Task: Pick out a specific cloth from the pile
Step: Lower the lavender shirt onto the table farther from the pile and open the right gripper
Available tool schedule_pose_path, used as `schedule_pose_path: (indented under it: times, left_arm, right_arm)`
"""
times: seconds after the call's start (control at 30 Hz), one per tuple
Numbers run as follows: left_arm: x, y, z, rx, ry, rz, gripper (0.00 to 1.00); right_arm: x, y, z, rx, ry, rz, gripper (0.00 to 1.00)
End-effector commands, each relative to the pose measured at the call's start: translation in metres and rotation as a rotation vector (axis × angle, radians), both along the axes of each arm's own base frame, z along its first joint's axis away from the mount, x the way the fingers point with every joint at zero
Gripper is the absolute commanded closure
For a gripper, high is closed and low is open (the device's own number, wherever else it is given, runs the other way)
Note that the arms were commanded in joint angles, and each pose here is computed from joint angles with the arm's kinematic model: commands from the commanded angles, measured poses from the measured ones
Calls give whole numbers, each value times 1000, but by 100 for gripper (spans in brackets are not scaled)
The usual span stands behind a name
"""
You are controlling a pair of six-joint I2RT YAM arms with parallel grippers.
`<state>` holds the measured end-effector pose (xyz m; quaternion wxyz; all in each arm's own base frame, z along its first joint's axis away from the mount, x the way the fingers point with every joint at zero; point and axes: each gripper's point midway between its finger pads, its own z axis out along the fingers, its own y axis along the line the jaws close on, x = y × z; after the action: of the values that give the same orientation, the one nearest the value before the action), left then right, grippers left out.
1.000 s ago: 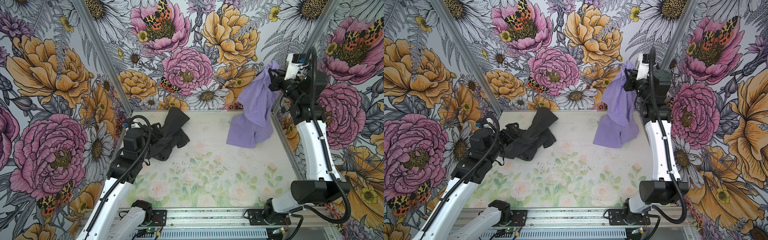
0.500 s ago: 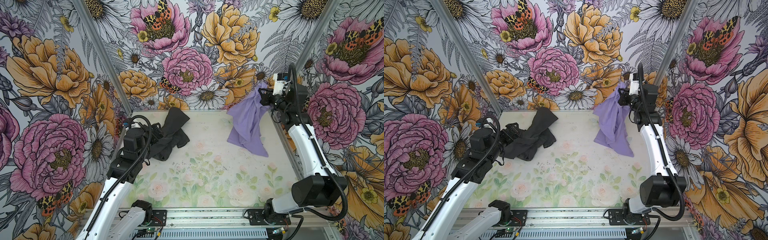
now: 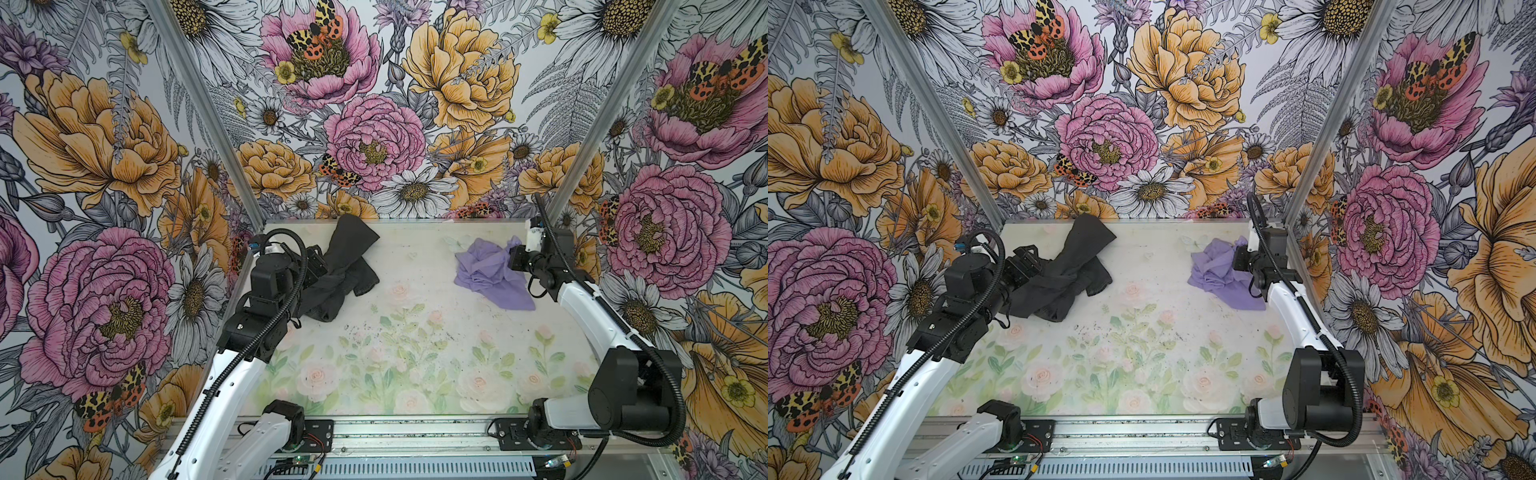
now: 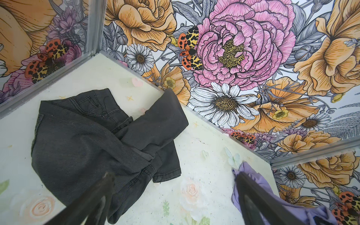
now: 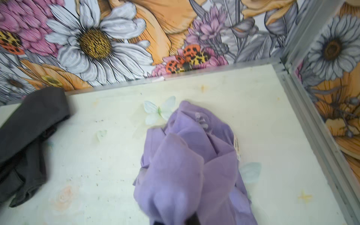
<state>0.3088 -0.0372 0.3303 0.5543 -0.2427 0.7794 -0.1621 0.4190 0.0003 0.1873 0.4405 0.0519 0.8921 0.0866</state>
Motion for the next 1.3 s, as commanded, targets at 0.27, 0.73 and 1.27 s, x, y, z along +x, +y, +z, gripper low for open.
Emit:
schedule_pose_path:
  times: [0.27, 0.73, 1.27]
  left_arm:
    - [-1, 9, -2, 41, -6, 26, 1]
    - [-6, 23, -15, 41, 9, 48, 1]
    - [-19, 51, -29, 198, 26, 124, 1]
  right_arm:
    - [-18, -28, -100, -36, 296, -196, 100]
    - [-23, -26, -155, -79, 550, -221, 92]
    - [-4, -16, -44, -35, 251, -178, 4]
